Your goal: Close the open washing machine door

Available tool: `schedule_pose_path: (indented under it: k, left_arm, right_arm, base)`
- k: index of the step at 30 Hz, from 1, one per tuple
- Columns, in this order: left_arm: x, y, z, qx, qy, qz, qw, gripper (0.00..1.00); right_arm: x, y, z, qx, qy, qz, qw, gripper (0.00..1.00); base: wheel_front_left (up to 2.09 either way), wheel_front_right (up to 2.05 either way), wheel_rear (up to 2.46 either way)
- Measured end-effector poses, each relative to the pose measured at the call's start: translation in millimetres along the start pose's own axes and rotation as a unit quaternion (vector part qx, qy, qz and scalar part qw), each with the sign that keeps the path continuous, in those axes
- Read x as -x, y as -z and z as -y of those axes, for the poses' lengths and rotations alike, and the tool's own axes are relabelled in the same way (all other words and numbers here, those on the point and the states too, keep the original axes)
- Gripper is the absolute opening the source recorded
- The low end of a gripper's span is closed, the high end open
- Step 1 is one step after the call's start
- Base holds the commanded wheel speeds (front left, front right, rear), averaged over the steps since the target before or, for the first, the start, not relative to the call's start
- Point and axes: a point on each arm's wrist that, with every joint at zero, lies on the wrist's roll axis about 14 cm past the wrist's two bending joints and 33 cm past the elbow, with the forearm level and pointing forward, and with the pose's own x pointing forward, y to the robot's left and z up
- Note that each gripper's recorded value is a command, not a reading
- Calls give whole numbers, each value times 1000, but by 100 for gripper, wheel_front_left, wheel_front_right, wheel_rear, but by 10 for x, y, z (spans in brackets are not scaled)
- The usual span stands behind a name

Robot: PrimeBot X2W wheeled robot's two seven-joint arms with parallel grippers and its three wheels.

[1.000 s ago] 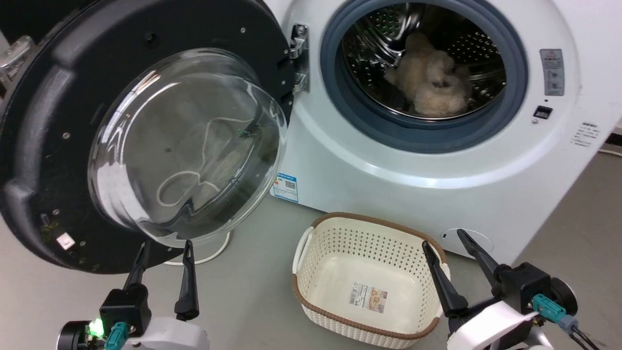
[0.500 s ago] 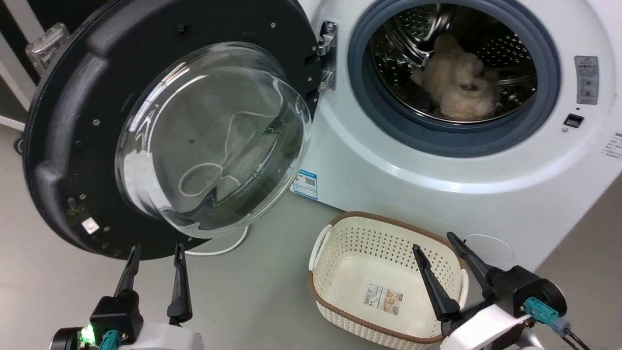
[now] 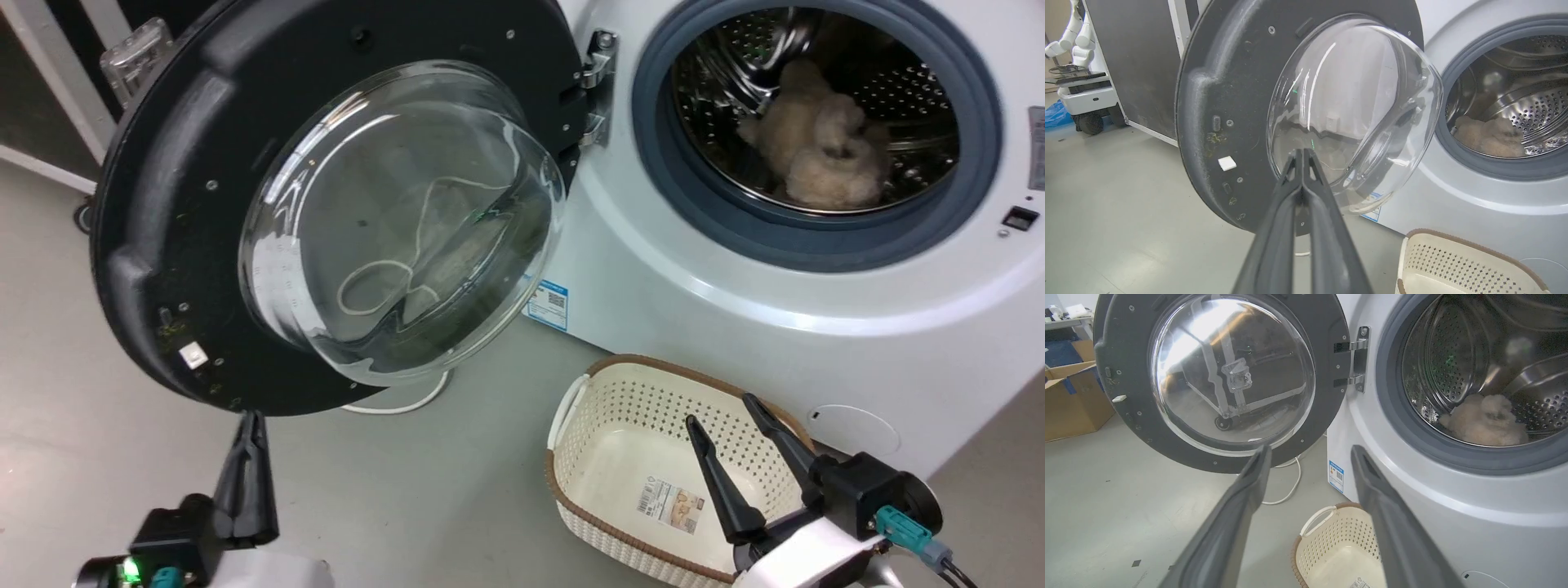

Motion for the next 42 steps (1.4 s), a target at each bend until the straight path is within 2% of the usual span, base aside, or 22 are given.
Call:
schedule_pose_path:
  k: [10, 13, 16, 17, 23, 26, 28, 29, 30, 34, 35, 42]
  left_arm:
    - [-240, -509, -324, 28, -27, 85, 996, 0]
    - [-376, -653, -531, 64, -49, 114, 990, 0]
    - [-574, -778, -798, 79, -69, 130, 986, 0]
    - [-806, -868, -1086, 100, -94, 129, 982, 0]
    - [-1199, -716, -1568, 192, -147, 56, 969, 0]
    - [-1335, -530, -1670, 253, -162, -2, 954, 0]
    - [-1389, -356, -1690, 299, -169, -47, 938, 0]
    - [-1404, -260, -1689, 325, -172, -70, 927, 0]
    - [-1457, -93, -1616, 397, -162, -115, 896, 0]
    - [-1522, -1, -1446, 460, -122, -155, 866, 0]
    - [-1543, 18, -1302, 487, -82, -178, 851, 0]
    - [-1488, -91, -1061, 513, -3, -201, 835, 0]
  right_arm:
    - [-79, 123, 20, -7, -8, -7, 1000, 100]
    - [-82, 186, 5, -10, -13, -13, 1000, 100]
    - [-71, 245, 49, -13, -10, -18, 1000, 100]
    - [-53, 305, 131, -13, -2, -23, 1000, 100]
    - [-67, 366, 260, -17, 7, -25, 1000, 100]
    - [-77, 402, 274, -21, 7, -25, 999, 100]
    - [-87, 426, 281, -24, 6, -26, 999, 100]
    - [-88, 443, 285, -25, 6, -28, 999, 100]
    - [-86, 496, 290, -27, 4, -33, 999, 100]
    - [-117, 531, 287, -31, -1, -33, 999, 100]
    - [-139, 556, 273, -34, -6, -34, 999, 100]
    - [-113, 490, 260, -30, -5, -28, 999, 100]
  base:
    - [0, 0, 0]
    - [0, 0, 0]
    - [0, 0, 0]
    - [0, 0, 0]
    - [0, 0, 0]
    - [0, 0, 0]
    - [0, 0, 0]
    - [0, 0, 0]
    - [0, 0, 0]
    - [0, 0, 0]
    - [0, 0, 0]
    - [0, 0, 0]
